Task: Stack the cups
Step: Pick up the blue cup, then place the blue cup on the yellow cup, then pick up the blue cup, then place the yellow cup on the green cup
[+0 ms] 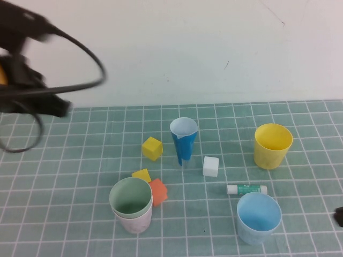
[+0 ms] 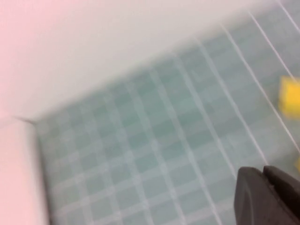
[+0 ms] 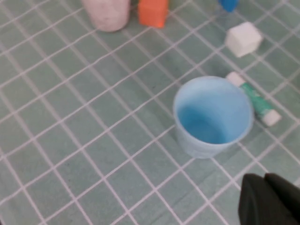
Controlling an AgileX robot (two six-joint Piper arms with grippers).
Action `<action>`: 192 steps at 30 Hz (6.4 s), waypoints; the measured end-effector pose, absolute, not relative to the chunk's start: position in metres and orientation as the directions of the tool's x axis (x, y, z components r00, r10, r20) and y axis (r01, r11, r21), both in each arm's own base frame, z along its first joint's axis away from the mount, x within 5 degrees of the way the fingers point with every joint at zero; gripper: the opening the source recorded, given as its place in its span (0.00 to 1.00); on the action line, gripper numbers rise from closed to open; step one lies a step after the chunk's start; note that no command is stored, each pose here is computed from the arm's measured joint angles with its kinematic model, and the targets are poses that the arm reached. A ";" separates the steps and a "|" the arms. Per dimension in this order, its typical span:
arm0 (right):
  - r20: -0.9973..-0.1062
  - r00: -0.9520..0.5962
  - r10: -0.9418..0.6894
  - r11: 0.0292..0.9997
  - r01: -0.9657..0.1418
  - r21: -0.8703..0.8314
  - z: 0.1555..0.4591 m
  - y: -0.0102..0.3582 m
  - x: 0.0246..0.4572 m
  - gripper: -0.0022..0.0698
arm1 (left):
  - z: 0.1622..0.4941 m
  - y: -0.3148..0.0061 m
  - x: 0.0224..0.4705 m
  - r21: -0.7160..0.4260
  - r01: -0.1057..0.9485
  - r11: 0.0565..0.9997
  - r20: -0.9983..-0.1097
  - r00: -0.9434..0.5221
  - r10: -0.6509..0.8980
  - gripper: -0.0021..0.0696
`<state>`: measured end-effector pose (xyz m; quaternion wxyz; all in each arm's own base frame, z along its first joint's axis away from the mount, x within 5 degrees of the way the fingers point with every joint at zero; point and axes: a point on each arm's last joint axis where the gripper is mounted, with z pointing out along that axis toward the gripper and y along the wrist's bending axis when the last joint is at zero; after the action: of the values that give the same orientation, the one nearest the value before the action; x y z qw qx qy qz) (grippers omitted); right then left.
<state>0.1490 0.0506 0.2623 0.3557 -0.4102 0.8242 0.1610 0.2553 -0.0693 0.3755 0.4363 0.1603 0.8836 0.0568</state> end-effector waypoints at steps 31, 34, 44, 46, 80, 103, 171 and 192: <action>-0.441 -0.309 -0.843 0.294 -0.950 0.104 0.161 0.127 0.313 0.60 | 0.266 -0.017 0.088 -0.021 0.164 0.986 -0.881 -0.470 0.060 0.03; -0.428 -0.321 -0.845 0.301 -0.947 0.116 0.151 0.127 0.316 0.48 | 0.266 -0.018 0.089 -0.022 0.166 0.986 -0.883 -0.465 0.059 0.03; -0.423 -0.267 -0.866 0.248 -0.964 0.100 0.156 0.129 0.324 0.06 | 0.268 -0.017 0.090 -0.004 0.171 0.985 -0.894 -0.442 0.073 0.03; -0.422 -0.256 -0.869 0.238 -0.966 0.096 0.172 0.131 0.332 0.06 | 0.268 -0.018 0.090 -0.005 0.172 0.985 -0.896 -0.439 0.072 0.03; -0.324 -0.588 -0.741 0.649 -0.750 -0.124 0.228 0.092 0.445 0.06 | 0.263 -0.021 0.092 -0.006 0.199 0.980 -0.917 -0.391 0.074 0.03; -0.244 -0.702 -0.669 0.723 -0.690 0.003 0.167 0.097 0.456 0.52 | 0.263 -0.021 0.092 -0.007 0.201 0.980 -0.919 -0.388 0.073 0.03; -0.371 -0.184 -0.910 0.157 -0.982 0.102 0.204 0.340 0.352 0.38 | 0.263 -0.022 0.092 -0.036 0.200 0.979 -0.916 -0.397 0.047 0.03; -0.481 -0.202 -0.853 0.150 -0.978 0.145 0.229 0.351 0.351 0.43 | 0.263 -0.022 0.092 -0.036 0.200 0.979 -0.916 -0.397 0.047 0.03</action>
<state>0.3505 0.3508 0.2293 0.1441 -0.6149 0.7445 0.2166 0.0919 -0.0217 0.2630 0.5439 0.0743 0.8329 -0.0701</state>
